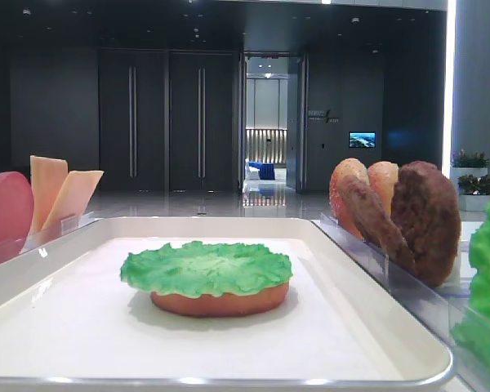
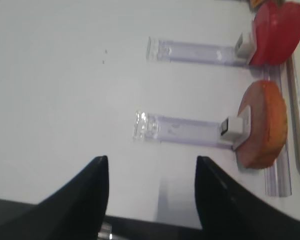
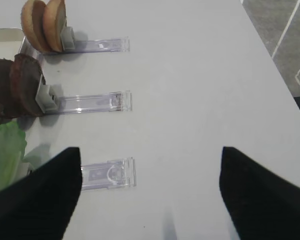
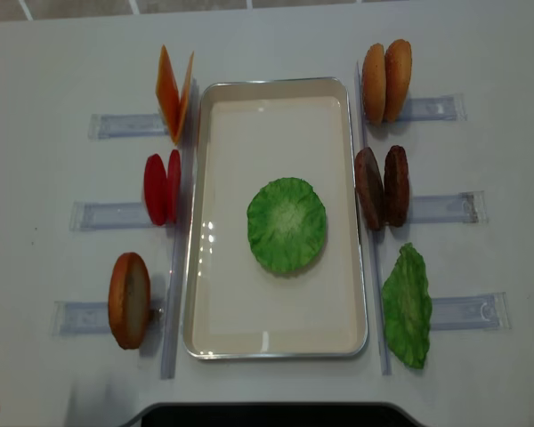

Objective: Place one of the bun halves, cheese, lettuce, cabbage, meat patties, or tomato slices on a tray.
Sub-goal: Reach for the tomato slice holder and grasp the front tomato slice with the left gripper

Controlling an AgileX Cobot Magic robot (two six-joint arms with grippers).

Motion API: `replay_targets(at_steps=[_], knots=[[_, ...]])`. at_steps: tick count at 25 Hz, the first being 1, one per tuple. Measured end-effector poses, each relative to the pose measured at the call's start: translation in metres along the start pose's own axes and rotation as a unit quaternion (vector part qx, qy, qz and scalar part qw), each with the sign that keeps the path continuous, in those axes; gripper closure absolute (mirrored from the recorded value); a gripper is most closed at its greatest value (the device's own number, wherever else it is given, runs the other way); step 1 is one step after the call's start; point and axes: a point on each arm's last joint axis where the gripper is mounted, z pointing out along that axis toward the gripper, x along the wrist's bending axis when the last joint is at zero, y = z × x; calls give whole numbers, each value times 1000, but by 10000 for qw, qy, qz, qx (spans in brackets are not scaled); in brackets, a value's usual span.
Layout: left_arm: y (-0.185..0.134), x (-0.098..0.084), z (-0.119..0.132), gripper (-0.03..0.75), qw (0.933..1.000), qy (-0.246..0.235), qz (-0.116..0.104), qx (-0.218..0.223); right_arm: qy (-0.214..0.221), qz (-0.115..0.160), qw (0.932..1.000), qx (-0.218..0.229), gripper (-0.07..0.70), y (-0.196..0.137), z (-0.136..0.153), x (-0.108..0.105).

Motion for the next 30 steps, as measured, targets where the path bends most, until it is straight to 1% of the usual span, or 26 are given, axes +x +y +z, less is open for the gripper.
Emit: replay_targets(at_steps=[2, 4, 7, 10, 13, 14, 16, 19, 22, 25, 30], knots=[[7, 0, 11, 249, 9987, -11, -9, 519, 0, 0, 10000, 0, 92, 0, 0, 0], [13, -1, 21, 232, 9949, -11, -50, 1003, 0, 0, 10000, 0, 92, 0, 0, 0], [20, -2, 39, 227, 9860, -6, -50, 1667, 0, 0, 10000, 0, 92, 0, 0, 0], [23, -2, 51, 226, 9780, -25, -59, 2086, 0, 0, 10000, 0, 92, 0, 0, 0], [26, -3, 60, 226, 9708, -33, -55, 2396, 0, 0, 10000, 0, 92, 0, 0, 0], [27, -3, 63, 226, 9687, -32, -53, 2480, 0, 0, 10000, 0, 92, 0, 0, 0], [33, -3, 70, 226, 9671, -28, -71, 2541, 0, 0, 10000, 0, 92, 0, 0, 0], [54, -4, 82, 226, 9656, -22, -97, 2598, 0, 0, 10000, 0, 92, 0, 0, 0], [85, -4, 97, 226, 9654, -21, -109, 2605, 0, 0, 10000, 0, 92, 0, 0, 0], [120, -5, 119, 226, 9645, -23, -106, 2640, 0, 0, 10000, 0, 92, 0, 0, 0], [164, -7, 154, 226, 9628, -79, -105, 2701, 0, 0, 10000, 0, 92, 0, 0, 0]])
